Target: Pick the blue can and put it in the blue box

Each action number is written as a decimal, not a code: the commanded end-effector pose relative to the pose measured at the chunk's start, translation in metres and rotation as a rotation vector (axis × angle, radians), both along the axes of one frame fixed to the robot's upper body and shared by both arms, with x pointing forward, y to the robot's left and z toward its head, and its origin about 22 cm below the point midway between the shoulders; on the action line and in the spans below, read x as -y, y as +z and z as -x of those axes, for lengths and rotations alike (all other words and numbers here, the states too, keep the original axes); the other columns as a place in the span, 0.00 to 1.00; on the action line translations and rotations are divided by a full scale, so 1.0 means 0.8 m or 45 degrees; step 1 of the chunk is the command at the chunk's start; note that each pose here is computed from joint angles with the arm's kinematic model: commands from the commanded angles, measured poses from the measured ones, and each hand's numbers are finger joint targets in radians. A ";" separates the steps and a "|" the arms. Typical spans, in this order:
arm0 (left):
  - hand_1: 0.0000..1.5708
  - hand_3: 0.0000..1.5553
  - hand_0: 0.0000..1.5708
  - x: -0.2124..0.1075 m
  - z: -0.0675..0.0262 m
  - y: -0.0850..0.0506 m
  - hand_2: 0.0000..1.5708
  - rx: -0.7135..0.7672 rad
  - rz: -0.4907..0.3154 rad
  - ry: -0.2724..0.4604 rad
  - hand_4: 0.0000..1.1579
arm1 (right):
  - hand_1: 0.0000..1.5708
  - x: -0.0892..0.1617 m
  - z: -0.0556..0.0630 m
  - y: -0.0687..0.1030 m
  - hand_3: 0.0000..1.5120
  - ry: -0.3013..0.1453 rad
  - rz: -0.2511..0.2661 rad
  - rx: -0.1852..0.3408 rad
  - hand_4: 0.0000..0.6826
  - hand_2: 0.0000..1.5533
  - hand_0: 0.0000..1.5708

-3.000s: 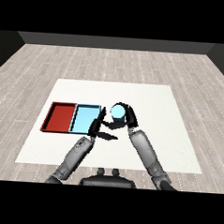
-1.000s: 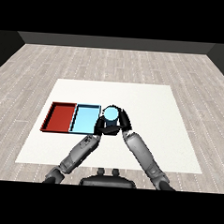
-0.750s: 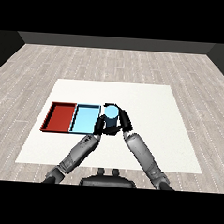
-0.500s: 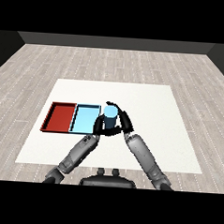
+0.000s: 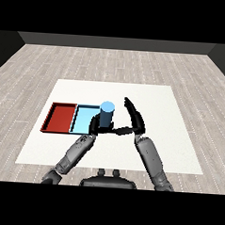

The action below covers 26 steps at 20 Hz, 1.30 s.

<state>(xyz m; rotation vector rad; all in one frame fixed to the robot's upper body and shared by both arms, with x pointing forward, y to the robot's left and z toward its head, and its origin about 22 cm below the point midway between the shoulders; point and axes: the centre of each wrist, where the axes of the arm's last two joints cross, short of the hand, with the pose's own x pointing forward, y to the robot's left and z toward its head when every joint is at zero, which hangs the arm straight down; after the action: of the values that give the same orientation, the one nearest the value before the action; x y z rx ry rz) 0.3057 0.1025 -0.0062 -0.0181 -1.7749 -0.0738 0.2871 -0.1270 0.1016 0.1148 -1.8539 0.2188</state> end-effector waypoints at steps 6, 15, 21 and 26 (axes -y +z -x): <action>1.00 0.95 1.00 -0.059 -0.033 -0.002 1.00 -0.063 -0.141 0.154 0.98 | 0.00 0.056 -0.006 -0.060 0.00 -0.140 -0.136 -0.028 0.00 0.00 0.00; 1.00 0.95 1.00 -0.155 -0.067 0.004 1.00 -0.352 -0.393 0.359 0.93 | 0.00 0.083 -0.001 -0.039 0.00 -0.146 -0.190 -0.101 0.00 0.00 0.00; 0.58 0.32 0.58 -0.196 -0.087 -0.017 0.50 -0.585 -0.912 0.545 0.80 | 0.00 0.069 0.002 -0.061 0.00 -0.209 -0.211 -0.121 0.00 0.00 0.00; 0.44 0.17 0.44 -0.190 -0.102 -0.028 0.36 -0.766 -1.077 0.534 0.76 | 0.00 0.104 0.007 -0.093 0.00 -0.239 -0.211 -0.177 0.00 0.00 0.00</action>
<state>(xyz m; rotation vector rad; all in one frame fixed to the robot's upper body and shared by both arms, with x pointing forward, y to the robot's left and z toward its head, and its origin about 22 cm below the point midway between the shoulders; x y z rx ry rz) 0.3757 0.2519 -0.0306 0.7686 -1.1293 -0.3708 0.2894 -0.1954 0.0452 0.0924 -1.7534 -0.0622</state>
